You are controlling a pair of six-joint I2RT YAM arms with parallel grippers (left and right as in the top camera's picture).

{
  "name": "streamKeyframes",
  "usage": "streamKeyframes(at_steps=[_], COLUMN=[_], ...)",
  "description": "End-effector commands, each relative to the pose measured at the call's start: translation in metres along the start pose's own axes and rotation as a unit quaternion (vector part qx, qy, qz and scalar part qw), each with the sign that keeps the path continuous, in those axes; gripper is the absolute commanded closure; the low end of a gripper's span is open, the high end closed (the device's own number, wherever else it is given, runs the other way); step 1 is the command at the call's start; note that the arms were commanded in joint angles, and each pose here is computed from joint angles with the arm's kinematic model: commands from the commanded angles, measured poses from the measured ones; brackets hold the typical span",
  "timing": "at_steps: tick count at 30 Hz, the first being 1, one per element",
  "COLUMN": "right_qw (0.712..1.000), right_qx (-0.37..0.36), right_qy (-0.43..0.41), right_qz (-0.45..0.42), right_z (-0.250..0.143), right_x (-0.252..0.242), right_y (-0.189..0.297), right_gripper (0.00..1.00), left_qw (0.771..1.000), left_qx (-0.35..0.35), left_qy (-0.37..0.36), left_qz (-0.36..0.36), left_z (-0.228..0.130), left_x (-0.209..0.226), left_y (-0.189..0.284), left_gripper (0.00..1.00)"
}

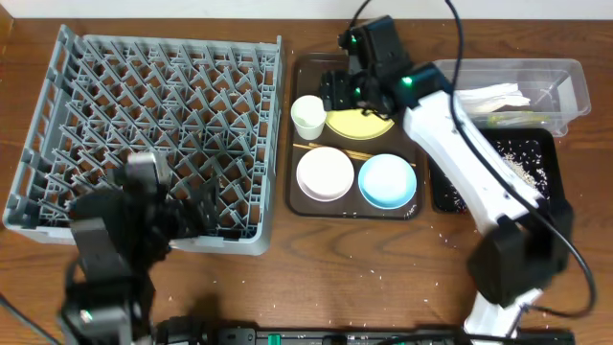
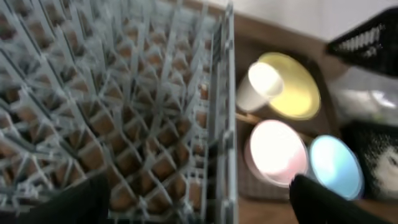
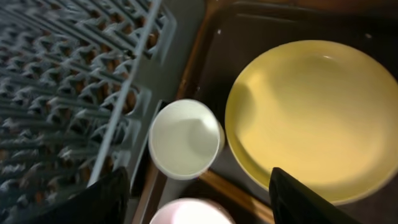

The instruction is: Sort waste into correct bins and load items into the dishwasher

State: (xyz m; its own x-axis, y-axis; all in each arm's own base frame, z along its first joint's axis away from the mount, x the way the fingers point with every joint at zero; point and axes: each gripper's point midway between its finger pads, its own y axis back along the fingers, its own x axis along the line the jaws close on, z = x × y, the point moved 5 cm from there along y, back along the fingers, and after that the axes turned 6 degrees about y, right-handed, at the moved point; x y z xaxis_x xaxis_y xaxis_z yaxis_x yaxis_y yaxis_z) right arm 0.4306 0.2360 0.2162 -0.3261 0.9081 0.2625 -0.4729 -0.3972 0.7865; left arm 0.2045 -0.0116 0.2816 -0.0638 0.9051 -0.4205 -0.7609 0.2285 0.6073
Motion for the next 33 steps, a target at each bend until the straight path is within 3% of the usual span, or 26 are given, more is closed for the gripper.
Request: streamKeyframes(at_steps=[1,10,14,18,22,29,33], right_qw=[0.999,0.997,0.996,0.995,0.994,0.996,0.994], right_qx=[0.025,0.071,0.08,0.093,0.098,0.071,0.047], right_qy=[-0.026,-0.042,-0.038,-0.036,-0.043,-0.062,-0.071], right_qz=[-0.005,-0.006,-0.005,-0.007,-0.009,0.006,0.076], right_z=[-0.002,-0.026,-0.035,-0.045,-0.048,-0.018,0.008], right_x=[-0.007,-0.015,-0.012,-0.012,-0.014,-0.019,-0.02], right_y=[-0.029,-0.092,-0.111,-0.126,-0.129,-0.093,-0.04], right_gripper=[0.33,0.46,0.58,0.73,0.99,0.99,0.99], left_qw=[0.999,0.994,0.991,0.987,0.985,0.985,0.978], left_qx=[0.026,0.098,0.12,0.142,0.152,0.152,0.167], left_qy=[0.023,0.051,0.061,0.071,0.075,0.075,0.079], left_qz=[-0.013,-0.027,-0.02,-0.013,-0.01,-0.012,-0.1], left_z=[0.025,0.033,0.032,0.028,0.028,0.029,0.029], left_x=[-0.014,-0.015,-0.01,-0.005,-0.002,-0.002,-0.022], left_y=[0.007,-0.02,-0.033,-0.042,-0.049,-0.051,-0.053], left_gripper=[0.07,0.07,0.08,0.07,0.07,0.07,0.07])
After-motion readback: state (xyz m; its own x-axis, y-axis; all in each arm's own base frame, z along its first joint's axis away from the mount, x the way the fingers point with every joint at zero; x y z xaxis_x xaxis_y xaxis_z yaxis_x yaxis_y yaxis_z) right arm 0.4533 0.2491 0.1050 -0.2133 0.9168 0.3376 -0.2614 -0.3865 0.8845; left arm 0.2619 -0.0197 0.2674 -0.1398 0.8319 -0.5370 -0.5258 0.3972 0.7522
